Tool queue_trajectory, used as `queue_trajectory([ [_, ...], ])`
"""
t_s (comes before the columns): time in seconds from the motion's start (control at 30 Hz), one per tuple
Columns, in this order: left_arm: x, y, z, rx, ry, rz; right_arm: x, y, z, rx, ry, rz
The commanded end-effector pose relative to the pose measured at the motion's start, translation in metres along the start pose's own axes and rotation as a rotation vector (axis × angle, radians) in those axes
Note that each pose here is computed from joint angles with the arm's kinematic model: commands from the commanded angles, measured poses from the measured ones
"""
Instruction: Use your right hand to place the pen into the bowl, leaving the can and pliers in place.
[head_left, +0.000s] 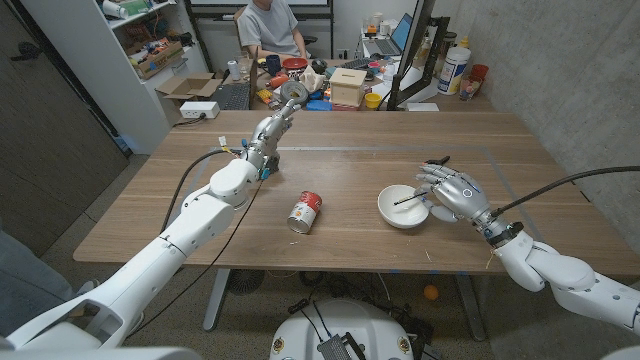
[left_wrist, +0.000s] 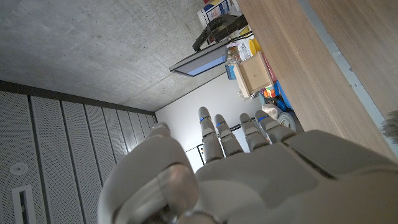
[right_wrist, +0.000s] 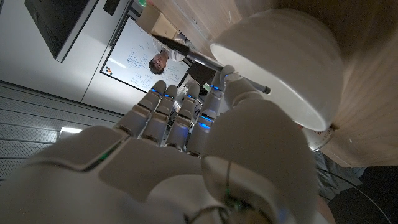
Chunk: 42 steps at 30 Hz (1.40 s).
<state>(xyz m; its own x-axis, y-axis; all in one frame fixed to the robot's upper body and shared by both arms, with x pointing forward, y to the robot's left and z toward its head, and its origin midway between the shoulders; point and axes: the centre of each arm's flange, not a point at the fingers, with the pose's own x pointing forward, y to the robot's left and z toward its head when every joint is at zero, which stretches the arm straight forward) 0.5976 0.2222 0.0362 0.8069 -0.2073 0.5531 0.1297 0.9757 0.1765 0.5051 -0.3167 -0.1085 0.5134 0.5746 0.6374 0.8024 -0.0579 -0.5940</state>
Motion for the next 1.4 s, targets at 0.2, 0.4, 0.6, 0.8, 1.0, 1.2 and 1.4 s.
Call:
queue_trajectory([
  [0.2,-0.001,0.002,-0.002,-0.007,-0.001,0.007,0.003,-0.001,0.010,-0.005,-0.010,-0.001],
  [0.4,-0.002,0.004,-0.004,-0.016,-0.002,0.012,0.004,-0.003,0.018,0.001,0.014,-0.004],
  [0.6,-0.001,0.005,-0.005,-0.017,-0.002,0.009,0.002,-0.001,0.024,0.024,0.038,0.008],
  [0.8,0.000,0.004,-0.006,-0.021,-0.003,0.006,0.001,-0.001,0.028,0.041,0.059,0.015],
  [1.0,0.001,0.003,-0.006,-0.023,-0.008,0.007,0.000,-0.002,0.028,0.044,0.087,0.007],
  [1.2,-0.001,0.000,-0.005,-0.025,-0.011,0.012,-0.002,-0.008,0.024,0.053,0.146,-0.027],
  [1.4,-0.001,-0.008,-0.004,-0.025,-0.016,0.016,-0.004,-0.023,0.012,0.084,0.240,-0.105],
])
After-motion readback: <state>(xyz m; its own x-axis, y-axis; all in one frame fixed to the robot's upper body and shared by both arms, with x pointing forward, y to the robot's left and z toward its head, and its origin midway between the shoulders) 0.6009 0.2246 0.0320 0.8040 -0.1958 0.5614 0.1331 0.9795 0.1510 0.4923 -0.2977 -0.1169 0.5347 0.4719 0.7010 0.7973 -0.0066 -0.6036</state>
